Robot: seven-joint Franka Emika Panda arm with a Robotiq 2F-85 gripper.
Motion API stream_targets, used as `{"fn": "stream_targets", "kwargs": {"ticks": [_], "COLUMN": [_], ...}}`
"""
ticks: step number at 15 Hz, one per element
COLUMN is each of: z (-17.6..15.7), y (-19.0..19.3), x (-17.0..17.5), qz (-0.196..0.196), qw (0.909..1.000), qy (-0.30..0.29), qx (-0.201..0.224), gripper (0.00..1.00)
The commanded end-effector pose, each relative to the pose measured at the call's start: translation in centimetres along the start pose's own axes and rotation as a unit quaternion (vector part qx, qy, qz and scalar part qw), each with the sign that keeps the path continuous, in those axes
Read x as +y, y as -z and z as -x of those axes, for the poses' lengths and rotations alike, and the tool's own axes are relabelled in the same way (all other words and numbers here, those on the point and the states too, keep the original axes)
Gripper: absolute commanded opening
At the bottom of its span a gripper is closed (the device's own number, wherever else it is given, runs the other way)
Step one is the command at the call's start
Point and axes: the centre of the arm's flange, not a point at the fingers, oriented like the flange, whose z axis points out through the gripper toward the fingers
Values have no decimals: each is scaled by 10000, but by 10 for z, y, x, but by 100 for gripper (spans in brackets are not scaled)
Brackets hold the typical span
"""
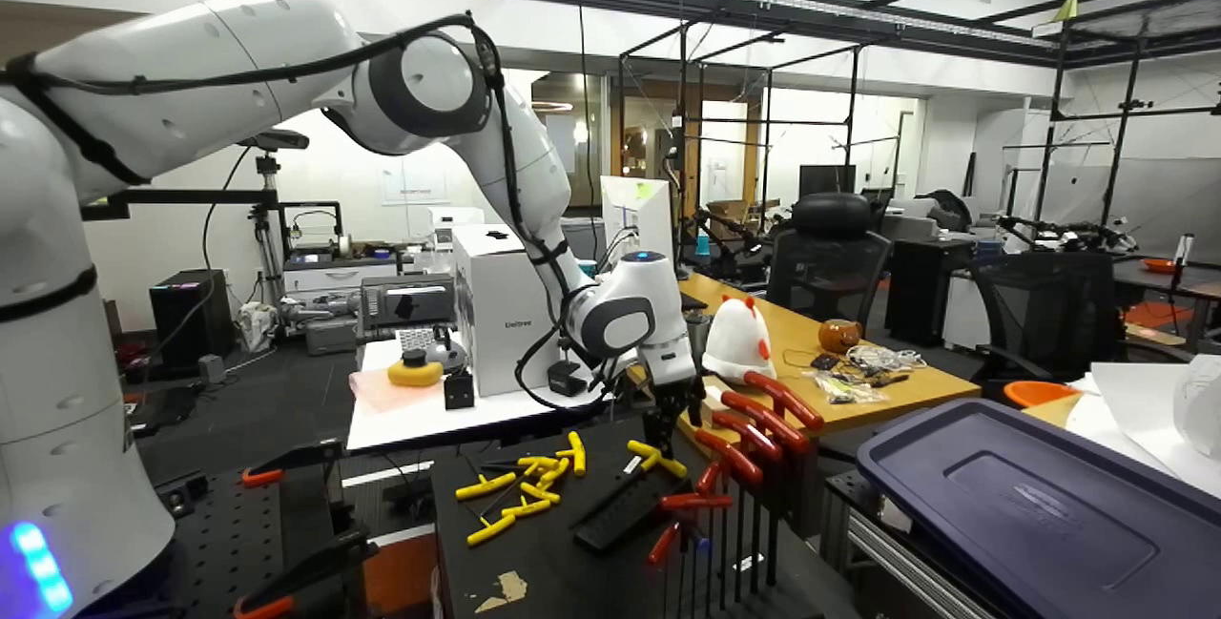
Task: Put one of the yellow screwdrivers in the black panel
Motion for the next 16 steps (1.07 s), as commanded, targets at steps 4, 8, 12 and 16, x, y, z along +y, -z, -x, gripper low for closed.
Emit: {"fn": "stream_targets", "kwargs": {"ticks": [4,8,12,16], "z": [-23,-1,14,17], "y": [16,5,-18,-22], "x": [-25,6,30,38], "qz": [182,354,641,648], "qw": [9998,9984,9954,9951], "qy": [39,72,126,201], "qx": [-106,-427,-703,-717], "gripper": [100,100,100,100]}}
